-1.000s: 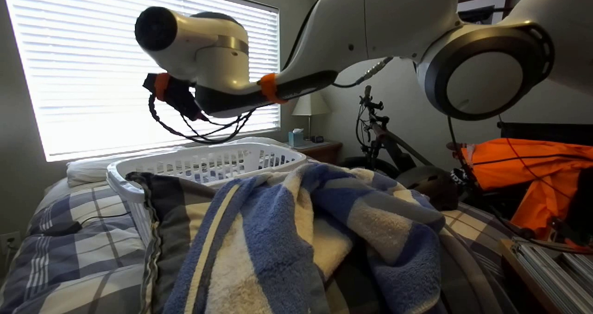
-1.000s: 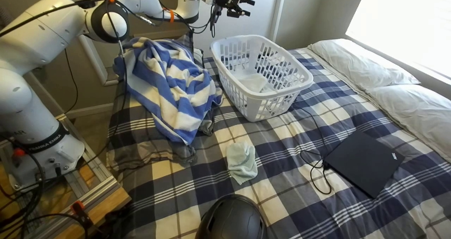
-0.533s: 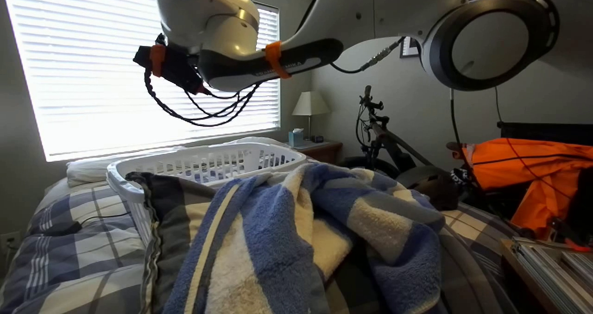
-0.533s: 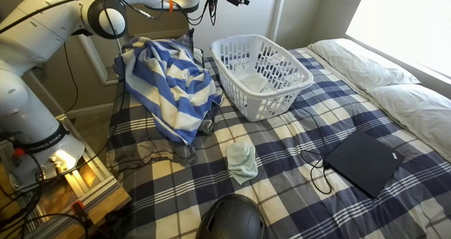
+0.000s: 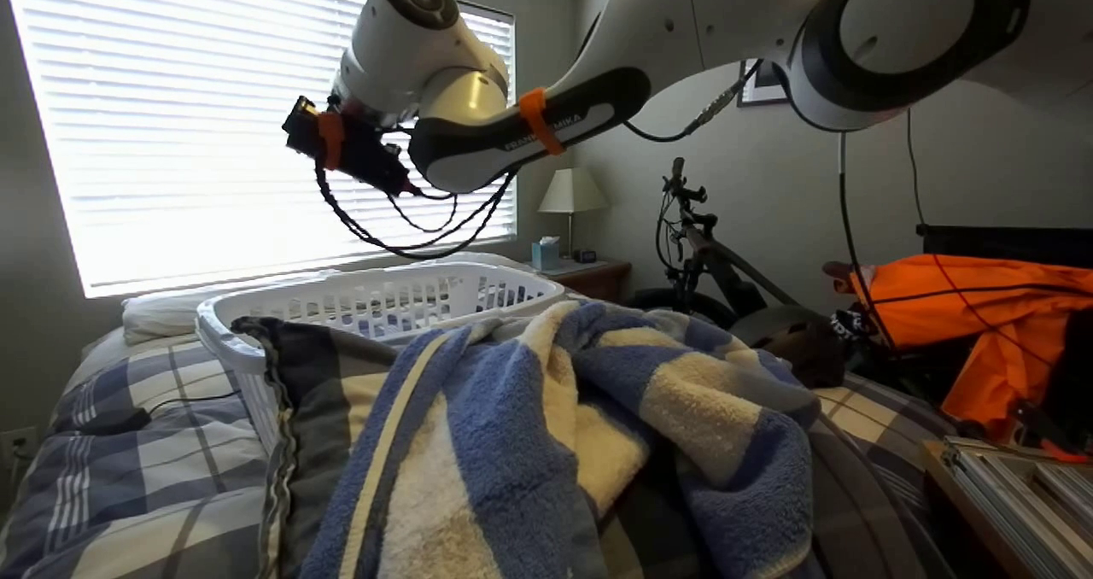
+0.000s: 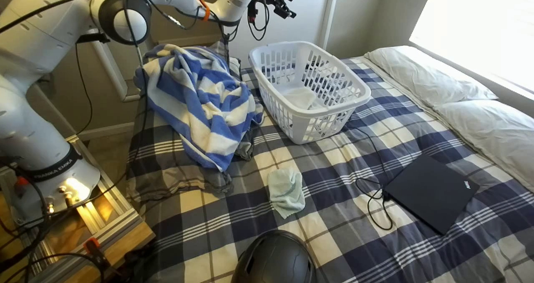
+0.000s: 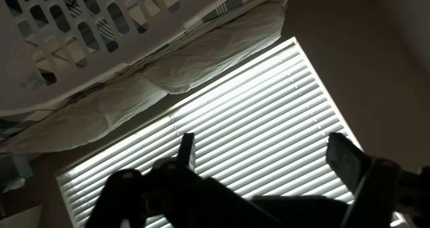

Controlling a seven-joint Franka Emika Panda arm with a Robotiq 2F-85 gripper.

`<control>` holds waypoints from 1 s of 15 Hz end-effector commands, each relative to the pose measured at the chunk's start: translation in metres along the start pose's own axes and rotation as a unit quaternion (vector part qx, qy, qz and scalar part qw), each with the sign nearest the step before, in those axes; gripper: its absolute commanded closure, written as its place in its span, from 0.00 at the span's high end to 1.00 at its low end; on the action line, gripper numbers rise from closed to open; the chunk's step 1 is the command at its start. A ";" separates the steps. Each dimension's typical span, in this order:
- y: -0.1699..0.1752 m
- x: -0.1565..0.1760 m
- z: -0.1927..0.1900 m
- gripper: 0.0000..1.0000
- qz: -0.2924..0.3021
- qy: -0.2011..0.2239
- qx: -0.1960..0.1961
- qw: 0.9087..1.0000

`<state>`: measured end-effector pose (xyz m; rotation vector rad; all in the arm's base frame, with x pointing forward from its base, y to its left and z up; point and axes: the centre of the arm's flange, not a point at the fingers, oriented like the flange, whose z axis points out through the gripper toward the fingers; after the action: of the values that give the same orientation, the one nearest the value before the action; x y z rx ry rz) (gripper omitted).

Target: Put the white towel in the basket.

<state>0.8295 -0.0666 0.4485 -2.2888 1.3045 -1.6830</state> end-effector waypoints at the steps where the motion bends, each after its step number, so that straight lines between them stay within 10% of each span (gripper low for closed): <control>1: 0.042 0.038 -0.061 1.00 -0.095 -0.034 0.008 0.995; 9: 0.057 0.106 -0.130 1.00 -0.245 -0.112 0.095 0.958; 15: 0.100 0.116 -0.166 1.00 -0.322 -0.205 0.162 0.910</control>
<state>0.7146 -0.1022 0.5671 -2.7376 0.3221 -1.4142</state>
